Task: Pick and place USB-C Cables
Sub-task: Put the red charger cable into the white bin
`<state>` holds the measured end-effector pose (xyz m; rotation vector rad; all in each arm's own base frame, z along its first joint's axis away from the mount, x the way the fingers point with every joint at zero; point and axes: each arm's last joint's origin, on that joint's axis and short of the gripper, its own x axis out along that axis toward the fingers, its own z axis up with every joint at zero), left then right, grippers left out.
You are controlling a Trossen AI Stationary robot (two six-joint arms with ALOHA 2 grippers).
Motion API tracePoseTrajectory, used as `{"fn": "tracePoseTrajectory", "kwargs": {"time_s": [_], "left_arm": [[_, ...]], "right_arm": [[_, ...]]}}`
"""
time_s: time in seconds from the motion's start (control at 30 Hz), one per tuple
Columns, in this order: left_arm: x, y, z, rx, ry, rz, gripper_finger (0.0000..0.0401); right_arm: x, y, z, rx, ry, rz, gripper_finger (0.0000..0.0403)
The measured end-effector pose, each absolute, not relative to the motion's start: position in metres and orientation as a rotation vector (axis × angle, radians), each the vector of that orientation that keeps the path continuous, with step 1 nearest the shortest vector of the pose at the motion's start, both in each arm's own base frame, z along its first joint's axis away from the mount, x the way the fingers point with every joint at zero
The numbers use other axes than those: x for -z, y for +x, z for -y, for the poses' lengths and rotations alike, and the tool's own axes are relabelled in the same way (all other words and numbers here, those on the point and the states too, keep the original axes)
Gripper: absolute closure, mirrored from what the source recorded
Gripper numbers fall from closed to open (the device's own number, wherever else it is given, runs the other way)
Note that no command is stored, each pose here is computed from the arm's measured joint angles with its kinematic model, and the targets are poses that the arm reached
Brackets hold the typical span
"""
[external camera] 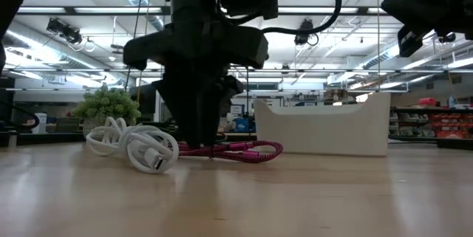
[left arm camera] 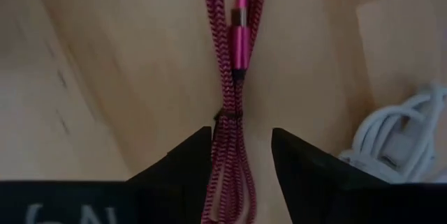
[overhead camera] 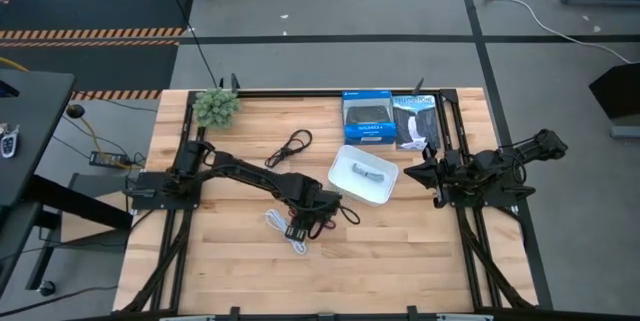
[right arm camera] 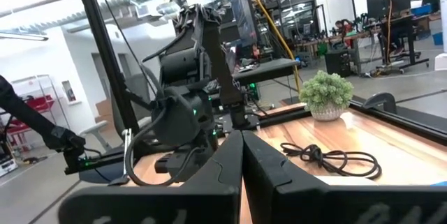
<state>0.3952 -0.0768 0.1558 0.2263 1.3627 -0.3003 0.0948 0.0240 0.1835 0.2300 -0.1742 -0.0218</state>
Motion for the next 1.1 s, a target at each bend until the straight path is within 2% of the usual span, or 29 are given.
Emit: {"fn": "tracePoseTrajectory", "kwargs": {"time_s": [0.37, 0.67, 1.1], "left_arm": [[-0.151, 0.396, 0.092, 0.280, 0.320, -1.295, 0.0289], [-0.152, 0.396, 0.091, 0.306, 0.304, -1.291, 0.0389], [-0.153, 0.395, 0.091, 0.306, 0.289, -1.296, 0.0397]], "right_arm": [[-0.183, 0.095, -0.024, 0.021, 0.230, 0.174, 0.0389], [-0.183, 0.095, -0.024, 0.021, 0.230, 0.173, 0.0389], [-0.183, 0.095, -0.024, 0.021, 0.230, 0.173, 0.0389]]}}
